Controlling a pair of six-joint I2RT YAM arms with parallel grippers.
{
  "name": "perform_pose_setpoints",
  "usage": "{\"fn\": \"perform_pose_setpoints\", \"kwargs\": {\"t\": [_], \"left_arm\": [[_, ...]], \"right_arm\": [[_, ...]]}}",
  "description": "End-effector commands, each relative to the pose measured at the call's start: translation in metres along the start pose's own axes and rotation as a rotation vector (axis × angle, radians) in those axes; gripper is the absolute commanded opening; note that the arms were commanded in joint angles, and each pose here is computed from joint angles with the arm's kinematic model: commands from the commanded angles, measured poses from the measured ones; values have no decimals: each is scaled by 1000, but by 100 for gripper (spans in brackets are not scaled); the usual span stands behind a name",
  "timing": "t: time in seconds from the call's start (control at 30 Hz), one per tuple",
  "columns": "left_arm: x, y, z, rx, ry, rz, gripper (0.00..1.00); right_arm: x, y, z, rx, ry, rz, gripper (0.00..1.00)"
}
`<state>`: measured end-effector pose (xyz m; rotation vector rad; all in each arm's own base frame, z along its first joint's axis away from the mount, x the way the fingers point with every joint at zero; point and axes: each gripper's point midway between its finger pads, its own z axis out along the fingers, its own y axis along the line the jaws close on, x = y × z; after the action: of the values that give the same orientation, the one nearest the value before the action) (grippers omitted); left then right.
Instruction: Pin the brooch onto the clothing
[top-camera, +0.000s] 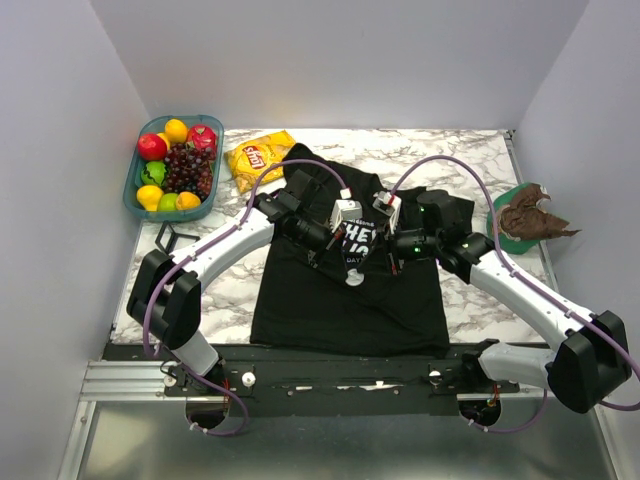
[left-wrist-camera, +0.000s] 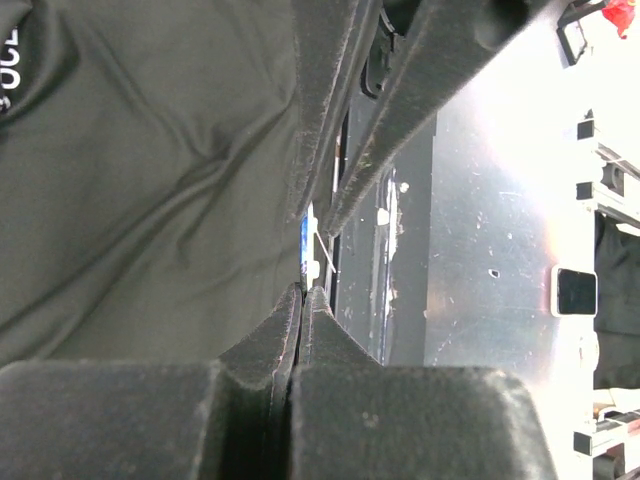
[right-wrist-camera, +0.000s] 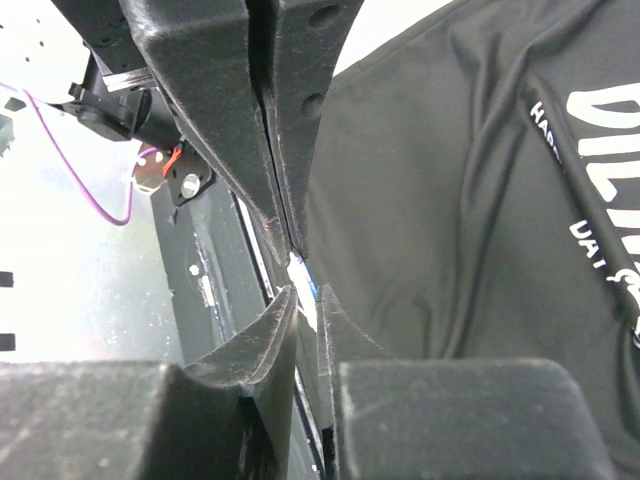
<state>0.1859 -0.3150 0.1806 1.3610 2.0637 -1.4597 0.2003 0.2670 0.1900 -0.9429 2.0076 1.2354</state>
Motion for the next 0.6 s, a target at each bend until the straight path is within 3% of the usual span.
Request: {"fn": "perform_pose_setpoints", "kwargs": {"t": [0.0, 0.33, 0.43, 0.57], "left_arm": [[-6, -16, -5, 58, -36, 46, 0], [-6, -21, -5, 85, -44, 54, 0], [-6, -21, -5, 86, -44, 49, 0], [-8, -23, -5, 89, -54, 53, 0]], "right_arm": [[7, 6, 4, -50, 13, -11, 20], [10, 5, 7, -50, 20, -10, 26], [10, 7, 6, -59, 17, -15, 23], [10, 12, 6, -84, 13, -20, 9]]}}
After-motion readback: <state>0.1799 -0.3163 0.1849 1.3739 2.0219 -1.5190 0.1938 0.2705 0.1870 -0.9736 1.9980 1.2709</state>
